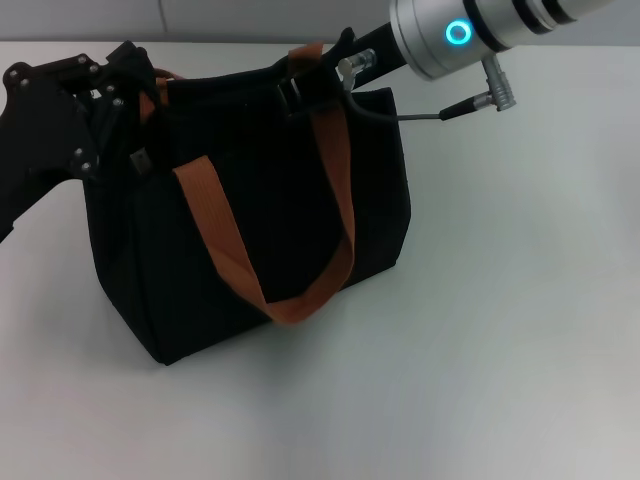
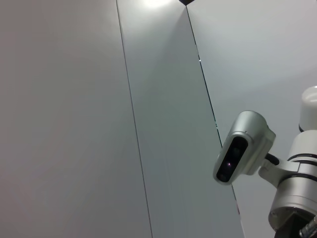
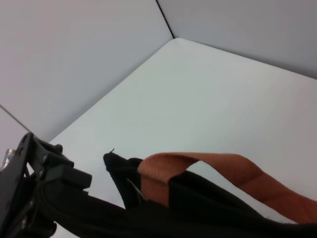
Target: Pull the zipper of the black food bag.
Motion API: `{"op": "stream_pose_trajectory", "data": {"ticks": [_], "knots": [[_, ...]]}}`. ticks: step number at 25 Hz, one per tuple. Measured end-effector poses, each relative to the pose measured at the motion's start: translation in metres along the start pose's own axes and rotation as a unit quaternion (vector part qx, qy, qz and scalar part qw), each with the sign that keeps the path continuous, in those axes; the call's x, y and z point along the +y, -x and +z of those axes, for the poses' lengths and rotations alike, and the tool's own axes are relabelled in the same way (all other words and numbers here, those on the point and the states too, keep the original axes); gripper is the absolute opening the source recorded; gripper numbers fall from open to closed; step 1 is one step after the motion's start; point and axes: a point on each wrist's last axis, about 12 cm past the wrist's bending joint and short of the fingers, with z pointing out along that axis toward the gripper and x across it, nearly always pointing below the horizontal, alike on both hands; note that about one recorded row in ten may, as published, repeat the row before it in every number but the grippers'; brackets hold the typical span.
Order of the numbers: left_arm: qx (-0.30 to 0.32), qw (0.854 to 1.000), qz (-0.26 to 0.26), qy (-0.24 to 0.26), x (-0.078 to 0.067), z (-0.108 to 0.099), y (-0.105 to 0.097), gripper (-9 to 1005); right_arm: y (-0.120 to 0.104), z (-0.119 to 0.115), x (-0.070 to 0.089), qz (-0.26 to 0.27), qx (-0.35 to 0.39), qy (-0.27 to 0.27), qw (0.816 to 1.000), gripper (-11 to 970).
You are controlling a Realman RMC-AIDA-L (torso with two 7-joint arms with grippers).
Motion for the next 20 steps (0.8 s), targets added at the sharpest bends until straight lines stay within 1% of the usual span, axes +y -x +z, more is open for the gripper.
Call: {"op": "stream_pose_trajectory", "data": {"ticks": [3,9,13,20], "knots": [[0.001,1.000,-0.001,0.002,-0.001,-0.001,0.000,22,0.001,-0.001,0.002,-0.011,0.002,-0.005,1.000,257],[0.003,1.000,-0.002,0.008,-0.002,-0.006,0.000,22,0.001,-0.003,0.001,-0.028,0.015,-0.037,0.999,81],[0.004,1.000,-0.002,0.011,-0.002,-0.009,0.000,22,0.003,-0.005,0.002,-0.037,0.015,-0.050,0.998,-1],[0.006,1.000,-0.003,0.014,-0.003,-0.011,0.000,22,0.006,-0.009,0.003,-0.046,0.011,-0.067,0.997,-2]]}}
